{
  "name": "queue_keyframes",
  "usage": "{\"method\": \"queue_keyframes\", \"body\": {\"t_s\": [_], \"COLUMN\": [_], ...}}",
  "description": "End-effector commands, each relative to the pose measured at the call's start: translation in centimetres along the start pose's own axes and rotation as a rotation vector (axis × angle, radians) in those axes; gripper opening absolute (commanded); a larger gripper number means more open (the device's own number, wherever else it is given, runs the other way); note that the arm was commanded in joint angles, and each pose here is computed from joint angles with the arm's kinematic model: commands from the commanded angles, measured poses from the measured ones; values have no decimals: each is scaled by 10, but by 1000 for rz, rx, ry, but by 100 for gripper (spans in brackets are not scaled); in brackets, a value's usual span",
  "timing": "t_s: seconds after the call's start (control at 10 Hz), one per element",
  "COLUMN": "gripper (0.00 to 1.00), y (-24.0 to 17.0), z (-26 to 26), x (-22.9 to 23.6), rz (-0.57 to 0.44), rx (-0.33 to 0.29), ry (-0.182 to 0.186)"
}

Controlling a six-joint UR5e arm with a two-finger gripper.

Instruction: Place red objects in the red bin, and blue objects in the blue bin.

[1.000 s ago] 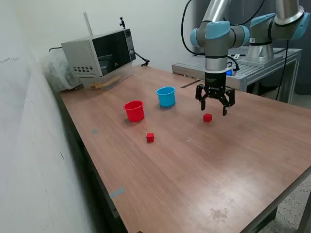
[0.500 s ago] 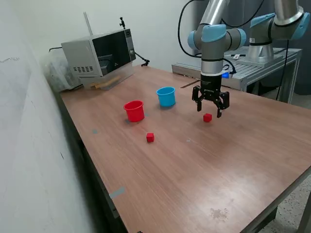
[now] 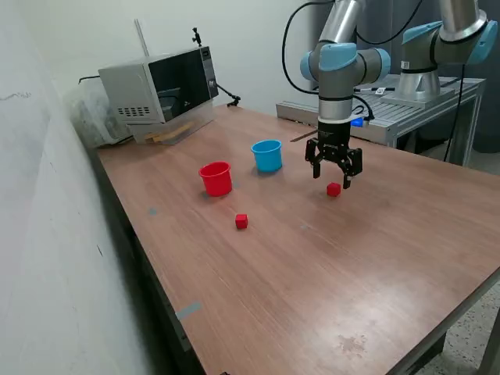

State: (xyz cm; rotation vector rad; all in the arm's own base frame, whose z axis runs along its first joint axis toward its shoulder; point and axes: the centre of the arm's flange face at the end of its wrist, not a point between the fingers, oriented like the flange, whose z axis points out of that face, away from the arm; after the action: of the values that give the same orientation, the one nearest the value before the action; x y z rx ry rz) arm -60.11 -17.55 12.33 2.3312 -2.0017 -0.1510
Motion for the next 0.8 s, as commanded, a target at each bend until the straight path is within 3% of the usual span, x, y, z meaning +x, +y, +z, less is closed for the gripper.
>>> {"method": "queue_keyframes", "body": {"t_s": [0.0,0.7], "gripper": [100,100], "y": [-8,-8], "z": [3,1], "x": [-2,8], "rz": [2,-23], "rx": [15,11], "ry": [-1,2]}}
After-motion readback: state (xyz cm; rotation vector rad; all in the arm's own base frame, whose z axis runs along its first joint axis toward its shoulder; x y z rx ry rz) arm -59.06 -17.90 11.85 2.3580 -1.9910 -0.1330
